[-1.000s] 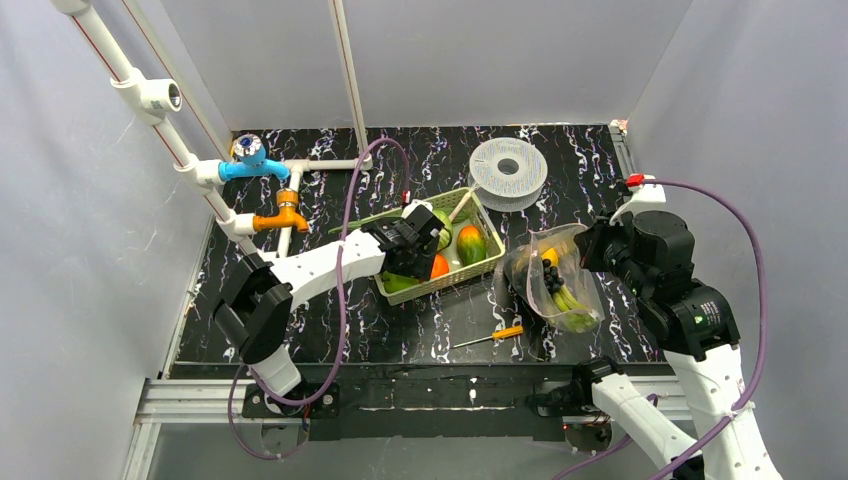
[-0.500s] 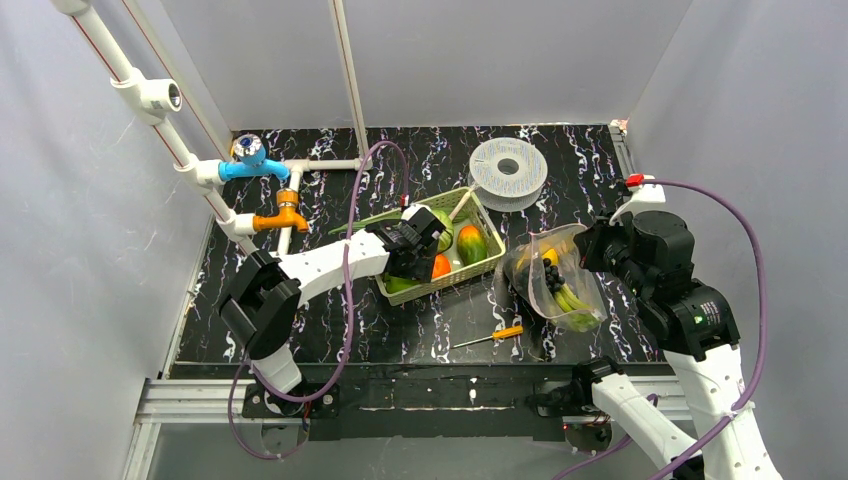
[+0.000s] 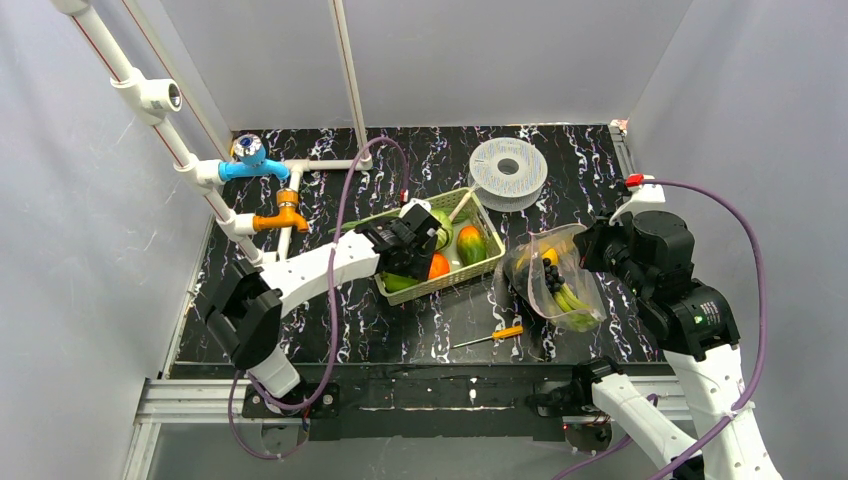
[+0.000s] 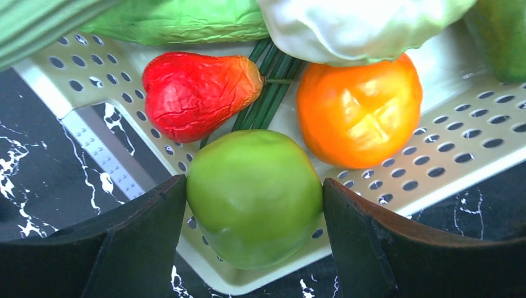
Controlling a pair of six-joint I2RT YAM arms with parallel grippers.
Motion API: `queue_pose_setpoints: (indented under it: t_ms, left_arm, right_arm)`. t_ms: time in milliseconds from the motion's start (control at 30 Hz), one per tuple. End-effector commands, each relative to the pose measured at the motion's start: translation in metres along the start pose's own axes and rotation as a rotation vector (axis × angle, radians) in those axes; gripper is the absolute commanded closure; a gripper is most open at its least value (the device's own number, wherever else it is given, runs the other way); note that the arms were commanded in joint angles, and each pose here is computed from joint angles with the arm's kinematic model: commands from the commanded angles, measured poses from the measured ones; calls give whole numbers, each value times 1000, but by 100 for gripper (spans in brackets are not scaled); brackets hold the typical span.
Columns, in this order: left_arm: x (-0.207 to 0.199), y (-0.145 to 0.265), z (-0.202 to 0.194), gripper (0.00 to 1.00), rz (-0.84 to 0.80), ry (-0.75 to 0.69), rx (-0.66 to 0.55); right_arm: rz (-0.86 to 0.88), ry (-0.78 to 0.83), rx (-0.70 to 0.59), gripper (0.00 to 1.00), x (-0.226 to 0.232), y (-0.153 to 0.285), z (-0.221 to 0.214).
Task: Place the food in the zip-top bag and seal the zipper
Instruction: Pick up the fake fruit from the bin.
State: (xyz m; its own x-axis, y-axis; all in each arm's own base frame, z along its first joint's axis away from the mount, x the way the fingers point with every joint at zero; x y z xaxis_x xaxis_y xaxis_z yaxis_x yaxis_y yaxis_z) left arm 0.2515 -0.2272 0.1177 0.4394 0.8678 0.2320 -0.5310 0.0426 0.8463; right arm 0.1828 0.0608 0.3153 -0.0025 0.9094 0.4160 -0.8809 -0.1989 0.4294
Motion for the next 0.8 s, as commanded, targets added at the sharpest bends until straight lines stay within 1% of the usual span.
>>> queue_pose_setpoints:
  t_ms: [0, 233, 300, 400, 433, 533, 633, 700, 767]
  left_arm:
    - [15, 39, 25, 70, -2, 19, -126]
    - [17, 68, 44, 77, -65, 51, -260]
    - [15, 80, 52, 78, -110, 63, -312]
    - [7, 104, 63, 81, -220, 60, -412]
    - [3, 113, 67, 81, -271, 52, -451]
    - [-11, 151, 81, 84, -451, 21, -619]
    - [-31, 199, 95, 85, -699, -15, -813]
    - [-47, 232, 102, 86, -887, -43, -909]
    - [-61, 256, 107, 87, -1058, -72, -949]
  right_arm:
    - [37, -14, -52, 99, 8, -3, 11]
    - [48, -22, -40, 99, 11, -5, 11]
    - [57, -24, -38, 99, 12, -5, 11]
    - [66, -27, -31, 99, 15, -6, 10]
    - [66, -28, -31, 99, 15, -6, 11]
    - [73, -30, -27, 99, 16, -7, 11]
    - [77, -30, -23, 99, 18, -9, 12]
    - [81, -32, -25, 99, 19, -9, 12]
    - [88, -31, -21, 99, 20, -10, 12]
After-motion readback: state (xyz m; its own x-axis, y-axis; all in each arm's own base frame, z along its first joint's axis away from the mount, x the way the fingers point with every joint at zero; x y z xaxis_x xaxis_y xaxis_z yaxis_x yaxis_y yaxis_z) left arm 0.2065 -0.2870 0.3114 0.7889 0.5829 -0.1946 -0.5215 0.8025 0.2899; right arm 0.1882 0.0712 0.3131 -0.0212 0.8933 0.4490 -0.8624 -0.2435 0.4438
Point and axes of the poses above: each gripper's point midway between its finger pads, its own y axis back along the fingers, its own x axis along the line the jaws close on, z = x × y, the point moved 3 cm from there along y, back along the fingers, and after that the axes turned 14 degrees about -y, right-handed, at the moved point
